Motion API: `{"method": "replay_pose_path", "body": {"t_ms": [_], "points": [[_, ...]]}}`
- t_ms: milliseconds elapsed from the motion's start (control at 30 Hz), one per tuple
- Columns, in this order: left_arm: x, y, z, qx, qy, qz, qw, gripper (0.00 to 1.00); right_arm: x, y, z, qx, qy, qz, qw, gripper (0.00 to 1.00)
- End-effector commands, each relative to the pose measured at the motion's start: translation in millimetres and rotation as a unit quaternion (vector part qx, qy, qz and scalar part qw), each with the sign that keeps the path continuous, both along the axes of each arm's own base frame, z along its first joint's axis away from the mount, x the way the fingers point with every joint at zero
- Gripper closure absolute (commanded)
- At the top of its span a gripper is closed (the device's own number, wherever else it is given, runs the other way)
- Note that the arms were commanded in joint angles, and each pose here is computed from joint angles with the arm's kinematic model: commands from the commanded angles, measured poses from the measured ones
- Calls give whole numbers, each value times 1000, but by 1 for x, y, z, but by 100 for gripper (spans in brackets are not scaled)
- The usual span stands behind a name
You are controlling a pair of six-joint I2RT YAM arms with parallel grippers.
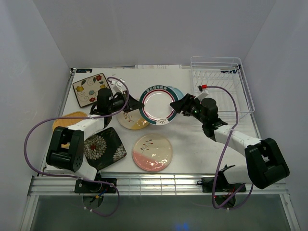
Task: Load the plates into the dish rack
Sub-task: Pick up the plate from the corner of the board.
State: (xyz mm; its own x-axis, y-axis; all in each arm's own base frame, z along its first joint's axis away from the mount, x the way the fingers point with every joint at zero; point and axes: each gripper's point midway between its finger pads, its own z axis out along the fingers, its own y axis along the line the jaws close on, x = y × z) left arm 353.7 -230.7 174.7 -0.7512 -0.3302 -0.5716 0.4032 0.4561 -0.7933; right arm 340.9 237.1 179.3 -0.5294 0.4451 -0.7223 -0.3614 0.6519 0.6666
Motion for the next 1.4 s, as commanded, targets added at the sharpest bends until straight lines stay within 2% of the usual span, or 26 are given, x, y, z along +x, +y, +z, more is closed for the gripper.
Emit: {"method": "replay_pose_path", "body": {"t_ms": [0, 100, 200, 233, 300, 333, 367, 433, 567, 667, 700, 800, 833, 867, 1067, 1367], "points": [[-6, -8, 22, -14, -47, -27, 998, 100, 11, 5, 32, 19, -53, -7, 998, 35], [-8, -11, 20, -14, -45, -36, 998, 100, 12, 6, 30, 18, -51, -6, 999, 43], [-8, -12, 19, -13, -45, -38, 998, 100, 13, 7, 30, 19, -50, -6, 999, 57], [-9, -11, 19, -12, -46, -37, 998, 100, 12, 7, 29, 18, -49, -6, 999, 66], [-9, -12, 19, -11, -48, -37, 998, 100, 13, 7, 29, 18, -48, -6, 999, 77], [-9, -12, 20, -11, -50, -37, 998, 100, 13, 8, 28, 18, -48, -5, 999, 88], [-10, -12, 20, -11, -51, -38, 998, 100, 13, 7, 28, 16, -47, -6, 999, 92], [-10, -12, 21, -10, -53, -38, 998, 99, 13, 7, 28, 14, -48, -8, 999, 92], [-10, -13, 19, -8, -53, -38, 998, 86, 12, 5, 28, 9, -52, -12, 999, 92], [-9, -13, 18, -7, -52, -40, 998, 64, 12, 4, 32, 9, -58, -15, 998, 92], [-9, -13, 17, -8, -51, -41, 998, 53, 12, 4, 33, 8, -58, -17, 998, 92], [-8, -13, 17, -6, -54, -41, 998, 35, 14, 1, 39, 0, -61, -25, 998, 92], [-8, -13, 16, -5, -54, -41, 998, 26, 16, -2, 42, -4, -64, -33, 997, 92], [-8, -13, 16, -4, -55, -40, 998, 23, 17, -3, 45, -6, -67, -37, 997, 92], [-3, -10, 14, 3, -62, -24, 998, 12, 25, -22, 77, -35, -91, -84, 992, 92], [2, -11, 6, 7, -54, -21, 998, 11, 37, -65, 135, -94, -124, -187, 970, 92]]}}
